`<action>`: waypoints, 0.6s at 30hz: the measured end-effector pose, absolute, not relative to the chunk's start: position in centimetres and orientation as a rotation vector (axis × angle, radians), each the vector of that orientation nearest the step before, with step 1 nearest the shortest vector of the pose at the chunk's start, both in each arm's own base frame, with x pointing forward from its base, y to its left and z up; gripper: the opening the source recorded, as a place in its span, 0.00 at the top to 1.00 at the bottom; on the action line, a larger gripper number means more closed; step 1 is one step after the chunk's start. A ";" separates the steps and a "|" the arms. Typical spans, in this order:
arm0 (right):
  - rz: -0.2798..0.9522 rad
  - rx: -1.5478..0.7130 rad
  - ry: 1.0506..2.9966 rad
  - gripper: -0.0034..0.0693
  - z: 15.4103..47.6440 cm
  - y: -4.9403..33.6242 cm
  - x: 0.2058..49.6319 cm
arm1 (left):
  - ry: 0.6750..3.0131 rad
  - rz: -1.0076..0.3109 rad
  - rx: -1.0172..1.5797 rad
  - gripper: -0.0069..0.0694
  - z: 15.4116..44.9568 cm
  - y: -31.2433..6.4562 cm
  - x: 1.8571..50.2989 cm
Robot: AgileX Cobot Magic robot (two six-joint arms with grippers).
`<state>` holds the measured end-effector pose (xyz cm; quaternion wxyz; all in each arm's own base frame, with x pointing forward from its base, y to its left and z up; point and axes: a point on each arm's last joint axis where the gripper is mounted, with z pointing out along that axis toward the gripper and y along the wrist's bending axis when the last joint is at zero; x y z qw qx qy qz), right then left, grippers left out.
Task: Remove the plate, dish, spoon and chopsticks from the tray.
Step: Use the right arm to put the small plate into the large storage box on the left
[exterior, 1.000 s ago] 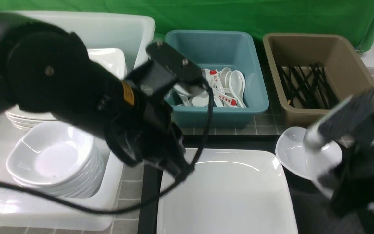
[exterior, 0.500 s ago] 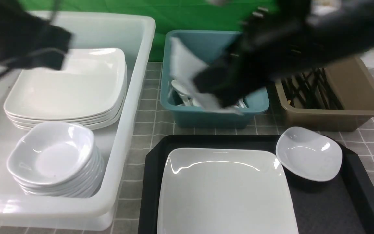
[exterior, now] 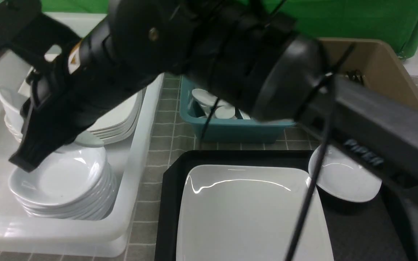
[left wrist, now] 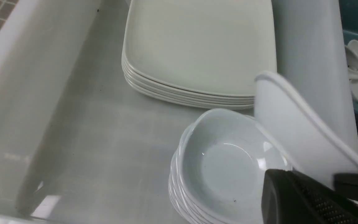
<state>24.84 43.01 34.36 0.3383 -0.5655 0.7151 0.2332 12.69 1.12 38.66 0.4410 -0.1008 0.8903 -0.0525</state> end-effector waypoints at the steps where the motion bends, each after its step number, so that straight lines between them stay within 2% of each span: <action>1: 0.590 -1.463 1.890 0.86 33.3 43.5 25.2 | 2.207 -0.136 -0.251 0.91 38.6 1.1 12.6; 6: 0.548 -1.456 1.957 0.79 30.6 44.4 26.1 | 2.204 -0.152 -0.254 0.91 38.6 1.0 12.6; 8: 0.557 -1.431 2.002 0.66 30.0 44.6 26.2 | 2.204 -0.152 -0.254 0.91 38.6 1.0 12.6; 9: 0.558 -1.429 2.008 0.65 30.0 44.6 26.2 | 2.204 -0.152 -0.254 0.91 38.6 1.0 12.6; 12: 0.601 -1.335 2.118 0.38 30.3 44.3 25.9 | 2.201 -0.155 -0.254 0.91 38.6 0.9 12.6; 13: 0.602 -1.331 2.137 0.32 30.8 44.0 25.7 | 2.199 -0.155 -0.252 0.91 38.6 0.9 12.6; 16: 0.607 -1.326 2.147 0.24 32.3 43.4 25.3 | 2.197 -0.159 -0.242 0.91 38.6 0.9 12.6; 18: 0.583 -1.353 2.131 0.22 34.3 42.4 24.8 | 2.195 -0.174 -0.217 0.91 38.7 0.7 12.6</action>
